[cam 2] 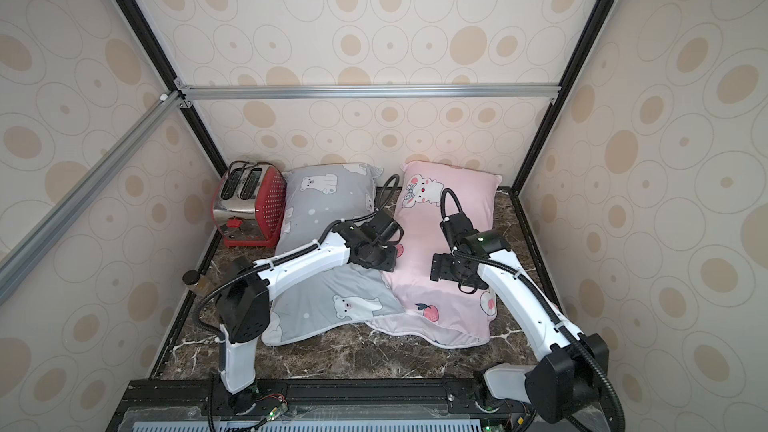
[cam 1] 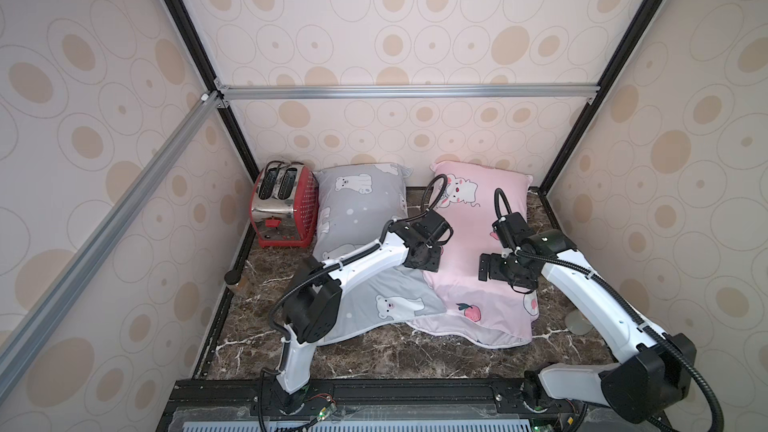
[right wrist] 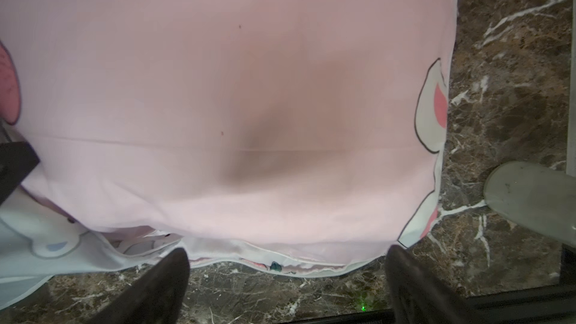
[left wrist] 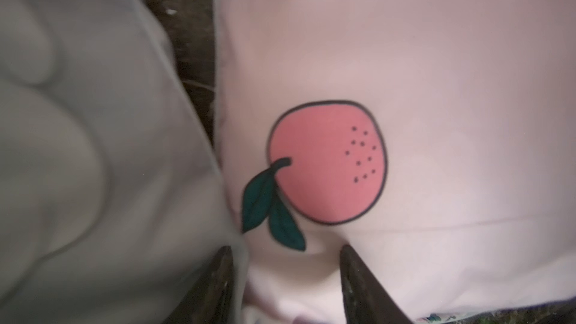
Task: Zip up pillowcases
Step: Adjust the pillowcase at the center of the board, then pick up the pillowcase from the center of the board.
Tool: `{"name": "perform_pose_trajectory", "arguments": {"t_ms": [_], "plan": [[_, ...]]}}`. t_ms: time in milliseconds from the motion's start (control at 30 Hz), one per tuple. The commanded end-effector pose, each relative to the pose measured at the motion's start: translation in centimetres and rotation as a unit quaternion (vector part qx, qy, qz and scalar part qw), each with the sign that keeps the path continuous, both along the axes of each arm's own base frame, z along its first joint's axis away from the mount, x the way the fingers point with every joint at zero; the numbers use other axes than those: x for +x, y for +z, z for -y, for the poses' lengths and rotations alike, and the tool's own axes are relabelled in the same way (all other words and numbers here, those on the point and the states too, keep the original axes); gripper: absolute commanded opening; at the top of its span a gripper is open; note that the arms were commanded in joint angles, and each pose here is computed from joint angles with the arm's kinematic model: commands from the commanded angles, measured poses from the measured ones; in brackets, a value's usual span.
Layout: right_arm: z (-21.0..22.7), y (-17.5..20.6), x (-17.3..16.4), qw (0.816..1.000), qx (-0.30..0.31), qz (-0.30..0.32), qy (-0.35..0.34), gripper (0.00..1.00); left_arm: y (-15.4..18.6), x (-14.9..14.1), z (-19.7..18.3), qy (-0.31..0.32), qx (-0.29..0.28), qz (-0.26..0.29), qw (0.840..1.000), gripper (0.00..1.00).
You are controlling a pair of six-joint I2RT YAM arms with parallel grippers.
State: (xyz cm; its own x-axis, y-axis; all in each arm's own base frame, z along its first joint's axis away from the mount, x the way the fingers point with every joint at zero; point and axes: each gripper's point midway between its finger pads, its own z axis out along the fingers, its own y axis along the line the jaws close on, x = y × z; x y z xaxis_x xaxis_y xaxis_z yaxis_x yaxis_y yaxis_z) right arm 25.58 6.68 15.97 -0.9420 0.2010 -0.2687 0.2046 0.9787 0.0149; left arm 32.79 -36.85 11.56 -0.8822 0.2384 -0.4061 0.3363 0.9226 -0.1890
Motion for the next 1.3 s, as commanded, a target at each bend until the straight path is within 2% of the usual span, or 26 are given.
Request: {"name": "perform_pose_trajectory", "arguments": {"t_ms": [0,67,200,367,567,667,733,833,967,1133,1200,1267], "plan": [[0.7,-2.4,-1.5,0.998,-0.026,-0.057,0.001,1.0,-2.2,-1.3,-0.1,-0.034,0.026,-0.013,0.999,0.53],[-0.5,-3.3,-0.8,0.998,-0.003,-0.056,0.026,1.0,-4.6,-1.6,-2.6,-0.017,0.062,-0.026,0.998,0.52],[-4.9,-4.1,1.3,0.991,0.083,-0.046,0.095,0.99,-8.2,-2.4,-9.0,0.029,0.122,-0.05,0.991,0.53],[-11.4,-3.4,2.9,0.966,0.192,-0.043,0.171,0.99,-8.5,-3.4,-15.4,0.053,0.217,-0.041,0.974,0.55],[-16.7,-1.4,3.4,0.932,0.265,-0.045,0.243,0.99,-8.2,-4.3,-17.9,0.054,0.255,-0.045,0.964,0.57],[-15.7,0.3,3.2,0.938,0.243,-0.028,0.246,0.99,-6.9,-3.9,-18.1,0.062,0.257,-0.032,0.964,0.58],[-13.6,0.9,2.7,0.953,0.209,-0.025,0.216,0.99,-5.0,-3.4,-17.6,0.066,0.242,-0.02,0.968,0.58],[-9.4,1.2,1.2,0.976,0.162,-0.026,0.141,0.99,-0.7,-1.9,-14.8,0.066,0.172,0.009,0.983,0.61],[-3.4,0.8,-1.3,0.992,0.114,-0.029,0.041,0.99,4.0,0.3,-10.4,0.043,0.098,0.048,0.993,0.63],[0.7,-1.4,-4.0,0.992,0.112,-0.057,-0.032,0.99,4.3,1.4,-2.6,-0.018,0.019,0.044,0.999,0.65],[0.3,-2.0,-4.6,0.989,0.124,-0.068,-0.03,0.99,3.5,1.3,0.3,-0.04,-0.003,0.035,0.999,0.65],[-1.4,-2.6,-4.8,0.984,0.164,-0.068,-0.012,0.99,2.2,1.3,2.2,-0.047,-0.026,0.014,0.998,0.65]]}}
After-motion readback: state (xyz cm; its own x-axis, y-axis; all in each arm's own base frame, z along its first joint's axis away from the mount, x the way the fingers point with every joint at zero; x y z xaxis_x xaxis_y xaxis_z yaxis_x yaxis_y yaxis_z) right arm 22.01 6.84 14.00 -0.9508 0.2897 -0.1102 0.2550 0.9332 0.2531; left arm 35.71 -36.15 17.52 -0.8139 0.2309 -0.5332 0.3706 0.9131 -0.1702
